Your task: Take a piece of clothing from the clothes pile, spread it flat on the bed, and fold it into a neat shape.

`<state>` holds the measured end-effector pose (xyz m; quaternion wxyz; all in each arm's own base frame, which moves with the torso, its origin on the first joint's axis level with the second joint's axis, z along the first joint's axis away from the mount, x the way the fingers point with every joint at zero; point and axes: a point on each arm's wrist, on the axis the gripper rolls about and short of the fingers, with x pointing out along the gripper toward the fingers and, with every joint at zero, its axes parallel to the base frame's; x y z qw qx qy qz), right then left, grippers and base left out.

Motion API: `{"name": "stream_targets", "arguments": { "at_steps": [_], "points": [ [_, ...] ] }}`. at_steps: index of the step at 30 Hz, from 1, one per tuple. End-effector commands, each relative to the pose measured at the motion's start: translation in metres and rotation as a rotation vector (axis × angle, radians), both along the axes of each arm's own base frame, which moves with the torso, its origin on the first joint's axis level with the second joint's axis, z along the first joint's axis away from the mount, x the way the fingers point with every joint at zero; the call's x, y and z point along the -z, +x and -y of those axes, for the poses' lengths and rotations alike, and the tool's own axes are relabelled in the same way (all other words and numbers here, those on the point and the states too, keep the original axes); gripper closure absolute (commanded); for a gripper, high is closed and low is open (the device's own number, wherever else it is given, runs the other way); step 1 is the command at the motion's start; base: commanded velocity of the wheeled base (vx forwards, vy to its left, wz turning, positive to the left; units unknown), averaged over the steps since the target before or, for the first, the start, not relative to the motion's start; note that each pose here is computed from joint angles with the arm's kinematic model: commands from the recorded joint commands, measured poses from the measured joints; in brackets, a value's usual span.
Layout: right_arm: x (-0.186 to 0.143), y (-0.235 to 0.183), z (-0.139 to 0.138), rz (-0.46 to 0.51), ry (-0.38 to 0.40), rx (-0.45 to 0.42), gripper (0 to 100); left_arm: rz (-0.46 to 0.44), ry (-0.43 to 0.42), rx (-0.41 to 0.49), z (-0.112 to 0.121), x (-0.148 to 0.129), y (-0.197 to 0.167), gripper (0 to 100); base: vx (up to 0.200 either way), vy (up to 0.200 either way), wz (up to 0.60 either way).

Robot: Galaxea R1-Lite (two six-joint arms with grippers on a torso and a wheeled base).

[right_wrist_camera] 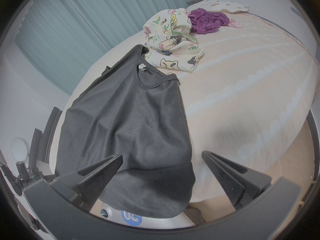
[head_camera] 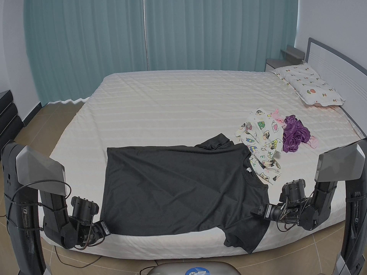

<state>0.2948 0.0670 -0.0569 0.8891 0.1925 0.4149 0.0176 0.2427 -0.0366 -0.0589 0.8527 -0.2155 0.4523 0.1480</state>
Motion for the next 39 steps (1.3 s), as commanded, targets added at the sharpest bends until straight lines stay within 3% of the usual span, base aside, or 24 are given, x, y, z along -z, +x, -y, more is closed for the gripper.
{"name": "stream_targets", "arguments": {
  "at_steps": [1, 2, 18, 31, 32, 35, 36, 39],
  "points": [
    [0.006, 0.005, 0.0, -0.012, -0.002, 0.003, 0, -0.006, 0.001, -0.002, -0.001, 0.001, 0.0, 100, 0.0, 0.0, 0.0],
    [0.006, 0.005, 0.0, -0.015, -0.004, 0.004, 100, -0.007, 0.001, -0.002, -0.001, 0.001, -0.001, 100, 0.0, 0.0, 0.0],
    [-0.011, -0.031, 0.026, -0.063, -0.068, 0.004, 100, -0.025, 0.034, 0.016, -0.009, -0.002, -0.007, 100, 0.0, 0.0, 0.0],
    [-0.011, -0.055, 0.02, -0.117, -0.106, -0.078, 100, -0.052, 0.06, 0.056, -0.01, -0.002, -0.015, 100, 0.0, 0.0, 0.0],
    [-0.011, -0.055, 0.018, -0.115, -0.106, -0.086, 0, -0.051, 0.059, 0.057, -0.01, -0.002, -0.015, 100, 0.0, 0.0, 0.0],
    [-0.012, -0.051, 0.014, -0.1, -0.098, -0.088, 0, -0.051, 0.059, 0.055, -0.01, -0.002, -0.014, 100, 0.0, 0.0, 0.0],
    [-0.013, -0.046, 0.013, -0.079, -0.094, -0.086, 0, -0.051, 0.058, 0.057, -0.009, -0.002, -0.014, 0, 0.0, 0.0, 0.0],
    [-0.018, -0.042, 0.014, -0.052, -0.088, -0.078, 0, -0.047, 0.054, 0.058, -0.009, -0.003, -0.014, 0, 0.0, 0.0, 0.0]
  ]
}}
